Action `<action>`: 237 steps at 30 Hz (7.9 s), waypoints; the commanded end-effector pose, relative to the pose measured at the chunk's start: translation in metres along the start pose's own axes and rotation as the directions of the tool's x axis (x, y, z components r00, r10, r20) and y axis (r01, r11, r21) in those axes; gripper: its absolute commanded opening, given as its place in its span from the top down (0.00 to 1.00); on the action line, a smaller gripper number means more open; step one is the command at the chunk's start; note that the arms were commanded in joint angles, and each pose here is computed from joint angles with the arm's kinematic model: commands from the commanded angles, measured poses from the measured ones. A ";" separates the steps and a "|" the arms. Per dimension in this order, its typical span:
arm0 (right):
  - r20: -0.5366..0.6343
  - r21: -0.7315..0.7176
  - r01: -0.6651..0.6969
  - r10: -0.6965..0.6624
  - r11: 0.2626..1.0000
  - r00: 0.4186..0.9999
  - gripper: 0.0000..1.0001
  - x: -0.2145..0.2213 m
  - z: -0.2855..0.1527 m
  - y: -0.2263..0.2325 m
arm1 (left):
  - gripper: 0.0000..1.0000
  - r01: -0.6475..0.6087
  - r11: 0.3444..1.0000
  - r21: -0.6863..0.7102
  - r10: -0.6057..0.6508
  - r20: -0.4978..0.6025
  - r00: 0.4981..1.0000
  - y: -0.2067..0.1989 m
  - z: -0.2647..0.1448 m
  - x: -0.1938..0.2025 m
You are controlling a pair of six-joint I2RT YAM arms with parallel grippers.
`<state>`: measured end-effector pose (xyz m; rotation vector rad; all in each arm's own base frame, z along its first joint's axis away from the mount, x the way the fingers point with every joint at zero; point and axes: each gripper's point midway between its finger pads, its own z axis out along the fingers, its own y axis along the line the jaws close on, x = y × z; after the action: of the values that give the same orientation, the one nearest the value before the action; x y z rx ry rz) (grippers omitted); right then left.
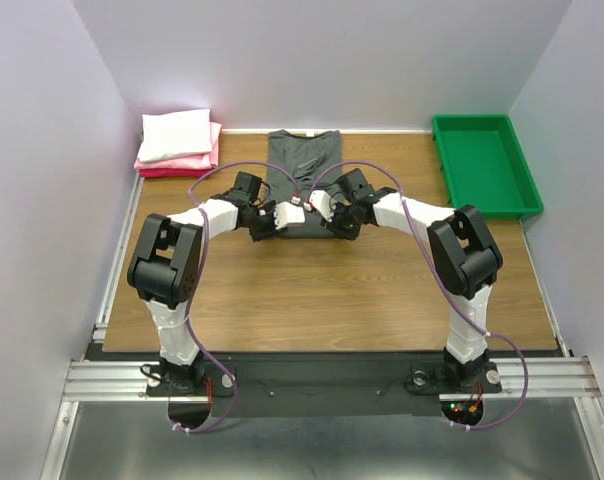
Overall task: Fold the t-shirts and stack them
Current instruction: Fold the tshirt
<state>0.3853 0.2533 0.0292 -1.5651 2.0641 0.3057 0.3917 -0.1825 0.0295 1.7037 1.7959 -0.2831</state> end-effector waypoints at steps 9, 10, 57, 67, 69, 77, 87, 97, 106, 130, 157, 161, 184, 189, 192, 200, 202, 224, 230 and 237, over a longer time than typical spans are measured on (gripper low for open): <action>0.064 0.079 -0.029 0.024 0.996 0.998 1.00 -0.019 -0.041 0.001 | 1.00 0.014 1.000 -0.025 -0.013 0.050 0.999 0.001 -0.041 -0.039; 0.071 0.082 -0.041 0.035 0.996 0.997 0.99 -0.020 -0.048 0.003 | 1.00 0.020 1.000 -0.009 -0.019 0.057 0.998 -0.004 -0.047 -0.043; -0.047 -0.217 -0.010 0.000 0.976 0.999 0.99 -0.016 -0.008 -0.062 | 1.00 0.269 0.918 0.291 -0.288 0.023 0.957 0.010 -0.032 -0.006; -0.081 -0.324 -0.134 0.113 0.937 0.990 1.00 0.007 -0.029 0.005 | 1.00 0.259 0.897 0.359 -0.274 -0.010 0.962 -0.061 -0.023 -0.002; -0.101 -0.374 -0.164 0.136 0.913 0.986 0.99 0.017 -0.037 0.036 | 0.99 0.247 0.896 0.369 -0.265 -0.004 0.964 -0.084 -0.033 -0.005; -0.031 -0.313 -0.244 0.246 0.918 0.969 0.70 -0.009 -0.081 0.030 | 0.65 0.246 0.931 0.269 -0.275 0.074 0.959 -0.077 -0.067 -0.032; 0.094 -0.397 -0.304 0.367 0.866 0.925 0.71 -0.052 -0.096 0.020 | 0.41 0.244 0.948 0.205 -0.281 0.176 0.944 -0.051 -0.082 -0.068; -0.019 -0.651 -0.370 0.473 0.663 0.881 0.87 -0.032 -0.081 0.106 | 0.70 0.283 0.843 0.456 -0.364 0.097 0.926 -0.123 -0.059 -0.061; -0.014 -0.484 -0.487 0.550 0.727 0.835 0.89 -0.020 -0.017 0.046 | 0.70 0.435 0.830 0.349 -0.480 0.049 0.876 -0.061 -0.015 -0.029; 0.350 -0.323 -0.599 0.680 0.733 0.644 0.63 -0.121 -0.100 -0.088 | 0.59 0.559 0.787 0.263 -0.606 0.500 0.619 0.092 -0.106 -0.130; -0.017 -0.571 -0.722 0.873 0.391 0.487 0.72 -0.024 -0.037 0.010 | 0.65 0.802 0.340 0.491 -0.929 0.046 0.366 -0.077 -0.003 -0.024; 0.211 -0.604 -0.575 0.806 0.552 0.553 0.70 -0.099 -0.109 -0.026 | 0.65 0.654 0.513 0.556 -0.845 0.194 0.498 -0.063 -0.051 -0.067; 0.227 -0.522 -0.715 0.884 0.465 0.409 0.73 -0.036 0.026 -0.156 | 0.65 0.833 0.217 0.509 -0.940 0.339 0.038 0.116 0.026 -0.029; 0.264 -0.500 -0.714 0.872 0.489 0.412 0.74 -0.033 0.029 -0.172 | 0.65 0.824 0.224 0.521 -0.930 0.367 0.021 0.124 0.011 -0.023; 0.358 -0.439 -0.703 0.826 0.560 0.435 0.70 -0.051 0.003 -0.194 | 0.60 0.803 0.336 0.492 -0.888 0.449 0.096 0.133 -0.024 -0.038; 0.520 -0.276 -0.612 0.651 0.741 0.553 0.45 -0.112 -0.101 -0.172 | 0.33 0.743 0.667 -0.055 -0.563 0.616 0.551 0.153 -0.148 -0.054; 0.550 -0.180 -0.560 0.555 0.809 0.624 0.39 -0.131 -0.121 -0.155 | 0.20 0.724 0.672 -0.157 -0.497 0.630 0.597 0.148 -0.188 -0.056; 0.103 0.198 -0.082 0.062 0.977 0.993 0.49 -0.148 0.028 0.035 | 0.04 0.887 0.359 -0.290 -0.597 0.659 0.457 0.110 -0.277 -0.010; 0.047 0.245 -0.049 0.038 0.968 0.998 0.49 -0.136 0.048 0.034 | 0.04 0.891 0.349 -0.290 -0.639 0.622 0.453 0.101 -0.257 0.006; 0.009 0.213 -0.028 0.027 0.977 1.000 0.81 -0.121 0.060 0.042 | 0.04 0.914 0.311 -0.259 -0.679 0.613 0.404 0.096 -0.238 0.020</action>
<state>0.3819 0.3881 0.0366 -1.3998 2.0728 0.1081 0.4096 -0.0167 0.2266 0.1096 2.0247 -0.4024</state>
